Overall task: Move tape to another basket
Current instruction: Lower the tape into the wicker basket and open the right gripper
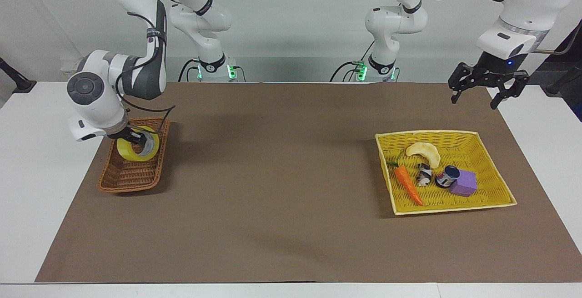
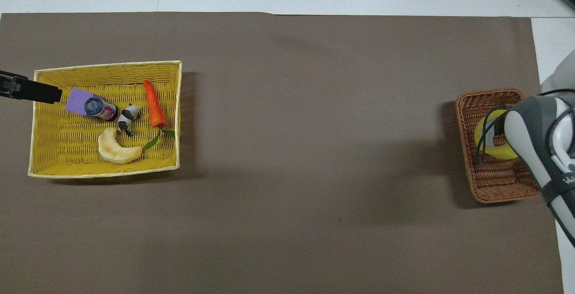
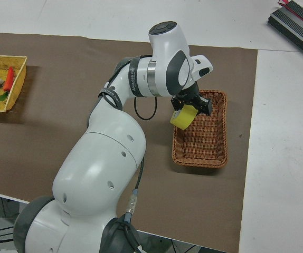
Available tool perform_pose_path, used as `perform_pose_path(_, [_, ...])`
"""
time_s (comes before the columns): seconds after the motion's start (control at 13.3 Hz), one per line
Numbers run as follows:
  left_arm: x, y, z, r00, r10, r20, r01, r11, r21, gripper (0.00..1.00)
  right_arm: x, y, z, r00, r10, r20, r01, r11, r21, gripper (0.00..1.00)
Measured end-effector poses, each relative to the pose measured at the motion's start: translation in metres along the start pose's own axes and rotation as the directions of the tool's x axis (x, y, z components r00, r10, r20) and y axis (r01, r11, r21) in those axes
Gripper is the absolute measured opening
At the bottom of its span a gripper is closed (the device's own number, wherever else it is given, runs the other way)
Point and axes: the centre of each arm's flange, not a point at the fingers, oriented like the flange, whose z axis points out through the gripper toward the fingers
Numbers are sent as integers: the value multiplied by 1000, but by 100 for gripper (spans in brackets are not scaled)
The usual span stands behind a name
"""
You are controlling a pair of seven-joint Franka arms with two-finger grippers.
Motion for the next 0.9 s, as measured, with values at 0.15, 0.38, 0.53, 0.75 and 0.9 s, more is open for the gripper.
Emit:
perform_pose_path(0.15, [-5,-7,2,1000,-14,27,14,1000,-4,100,-2,13,27,999,-35,5,34,999,12,12])
perform_pose_path(0.38, [-12,-10,1,998,-22,58,22,1000,-11,100,-9,18,59,998,-65,25,64,998,24,30])
perform_pose_path(0.53, [-17,-7,-2,997,-23,77,25,999,-28,100,-8,13,53,997,-76,13,76,997,21,55])
perform_pose_path(0.75, [-23,-5,-6,995,-26,98,31,998,-47,100,-8,8,30,996,-86,-30,87,996,16,86])
perform_pose_path(0.9, [-26,-9,-11,995,-34,91,38,998,-45,100,-5,8,4,993,-85,-81,87,996,12,100])
